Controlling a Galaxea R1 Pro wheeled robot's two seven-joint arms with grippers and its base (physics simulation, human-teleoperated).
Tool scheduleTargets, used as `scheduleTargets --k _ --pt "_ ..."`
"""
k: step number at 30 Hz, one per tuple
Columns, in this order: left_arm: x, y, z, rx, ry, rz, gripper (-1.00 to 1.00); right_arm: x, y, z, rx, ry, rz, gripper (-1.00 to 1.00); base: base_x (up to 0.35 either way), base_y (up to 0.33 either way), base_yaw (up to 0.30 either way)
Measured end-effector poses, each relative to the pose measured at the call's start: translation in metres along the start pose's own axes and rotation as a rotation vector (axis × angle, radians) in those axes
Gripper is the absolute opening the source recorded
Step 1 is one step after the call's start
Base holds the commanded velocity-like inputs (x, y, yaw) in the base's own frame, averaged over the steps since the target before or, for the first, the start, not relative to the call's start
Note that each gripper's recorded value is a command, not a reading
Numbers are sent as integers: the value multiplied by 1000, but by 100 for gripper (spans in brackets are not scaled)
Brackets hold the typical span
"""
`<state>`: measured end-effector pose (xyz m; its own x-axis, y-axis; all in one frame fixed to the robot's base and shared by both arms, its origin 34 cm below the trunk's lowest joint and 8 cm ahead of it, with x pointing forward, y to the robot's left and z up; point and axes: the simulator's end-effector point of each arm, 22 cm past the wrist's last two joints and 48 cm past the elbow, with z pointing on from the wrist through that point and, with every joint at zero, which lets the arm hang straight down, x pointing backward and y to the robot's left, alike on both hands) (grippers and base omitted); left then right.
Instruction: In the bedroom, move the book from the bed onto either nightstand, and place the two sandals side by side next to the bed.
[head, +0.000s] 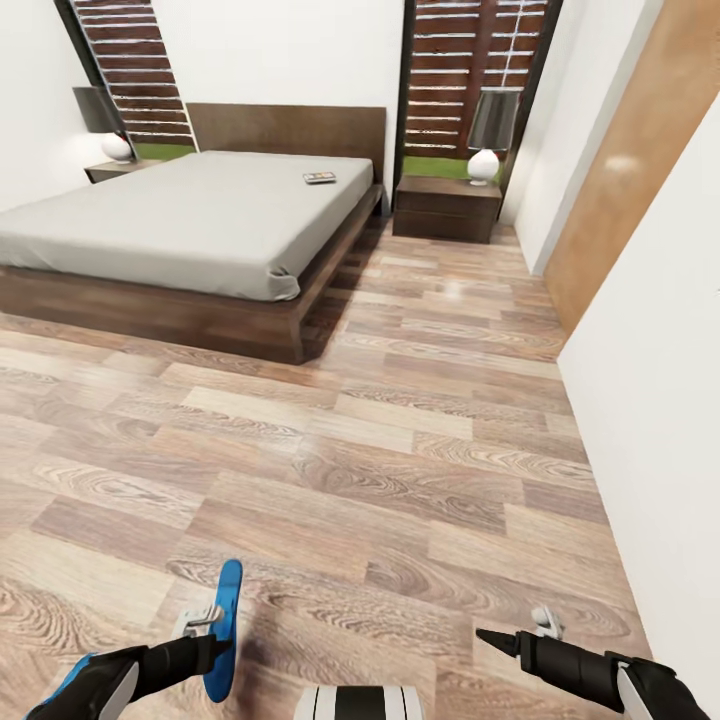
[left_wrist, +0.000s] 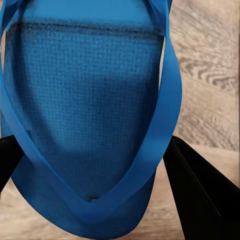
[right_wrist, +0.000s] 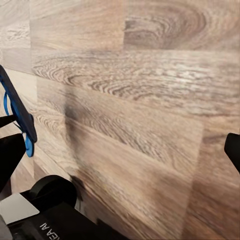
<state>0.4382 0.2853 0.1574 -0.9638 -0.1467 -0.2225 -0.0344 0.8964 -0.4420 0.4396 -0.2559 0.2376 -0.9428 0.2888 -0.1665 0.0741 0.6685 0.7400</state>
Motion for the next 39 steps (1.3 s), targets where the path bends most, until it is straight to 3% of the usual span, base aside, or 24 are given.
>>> scheduleTargets --k 19,22,28,39 --pt "-31 -15 -19 13 -69 32 -100 -22 25 -10 -25 -60 -68 100 0 0 0" --pt "-36 -18 -23 16 -81 37 -100 -20 22 -11 -17 -80 -110 100 0 0 0" --pt "-45 -24 -29 21 -103 46 -100 5 4 -7 32 -74 -274 100 0 0 0" --pt "-60 -35 -40 33 -141 65 -100 -2 13 -14 33 -101 -371 100 0 0 0"
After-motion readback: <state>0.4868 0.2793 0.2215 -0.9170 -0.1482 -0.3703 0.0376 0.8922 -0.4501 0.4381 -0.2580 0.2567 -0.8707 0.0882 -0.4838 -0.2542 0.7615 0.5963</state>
